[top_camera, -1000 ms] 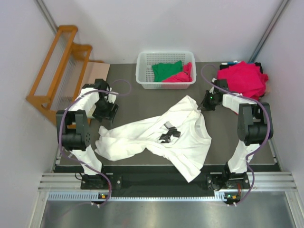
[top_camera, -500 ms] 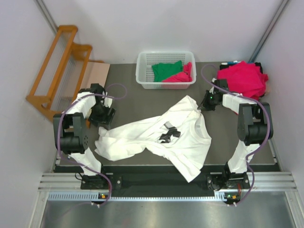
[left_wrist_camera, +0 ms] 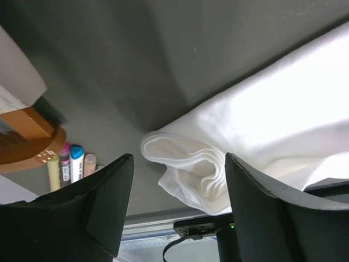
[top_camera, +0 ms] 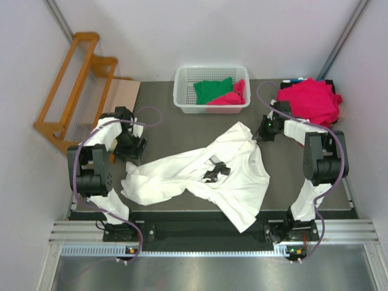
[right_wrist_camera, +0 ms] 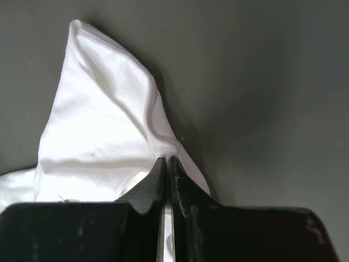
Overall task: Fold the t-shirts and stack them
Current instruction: Flatten the tshirt out
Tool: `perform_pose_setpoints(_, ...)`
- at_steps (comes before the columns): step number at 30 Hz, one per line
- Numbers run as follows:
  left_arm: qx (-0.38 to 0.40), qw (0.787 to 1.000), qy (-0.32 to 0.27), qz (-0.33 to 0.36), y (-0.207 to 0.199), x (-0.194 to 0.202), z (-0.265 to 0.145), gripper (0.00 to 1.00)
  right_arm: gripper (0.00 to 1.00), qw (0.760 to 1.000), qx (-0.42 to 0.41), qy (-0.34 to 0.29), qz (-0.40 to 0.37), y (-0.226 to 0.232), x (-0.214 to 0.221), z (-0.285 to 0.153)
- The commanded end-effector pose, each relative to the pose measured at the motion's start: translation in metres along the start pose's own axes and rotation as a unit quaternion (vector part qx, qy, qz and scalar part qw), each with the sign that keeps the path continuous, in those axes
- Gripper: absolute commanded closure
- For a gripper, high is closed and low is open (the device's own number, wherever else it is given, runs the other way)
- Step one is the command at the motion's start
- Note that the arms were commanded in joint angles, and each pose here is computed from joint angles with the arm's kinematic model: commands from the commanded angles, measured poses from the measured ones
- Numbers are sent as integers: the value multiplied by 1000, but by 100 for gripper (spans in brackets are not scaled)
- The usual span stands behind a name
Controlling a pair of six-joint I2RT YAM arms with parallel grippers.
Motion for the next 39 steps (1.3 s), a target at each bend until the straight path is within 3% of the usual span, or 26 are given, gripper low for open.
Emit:
perform_pose_setpoints(1, 28, 1000, 8, -3, -10, 13, -1, 28, 100, 999, -12, -30, -8, 7, -15, -10)
perform_pose_setpoints(10, 36, 999, 15, -2, -14, 18, 0, 32, 100, 999, -13, -30, -8, 6, -15, -11)
perform_pose_setpoints(28, 32, 999, 17, -1, -11, 15, 8, 68, 100, 999, -11, -29, -9, 6, -15, -12)
perform_pose_setpoints(31, 30, 999, 18, -1, -10, 15, 10, 68, 100, 999, -13, -31, -9, 7, -16, -13)
perform_pose_setpoints(35, 19, 1000, 24, 0, -6, 17, 8, 47, 100, 999, -12, -29, -8, 6, -15, -11)
perform_pose_setpoints(39, -44, 999, 0, -1, 14, 14, -2, 39, 100, 999, -15, -29, -8, 7, -15, -10)
Point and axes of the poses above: each gripper's point midway between its finger pads, its own z axis out along the fingers, its own y axis along the line the jaws close on, x = y × z, the point moved 2 cm from there along -z, back along the fingers
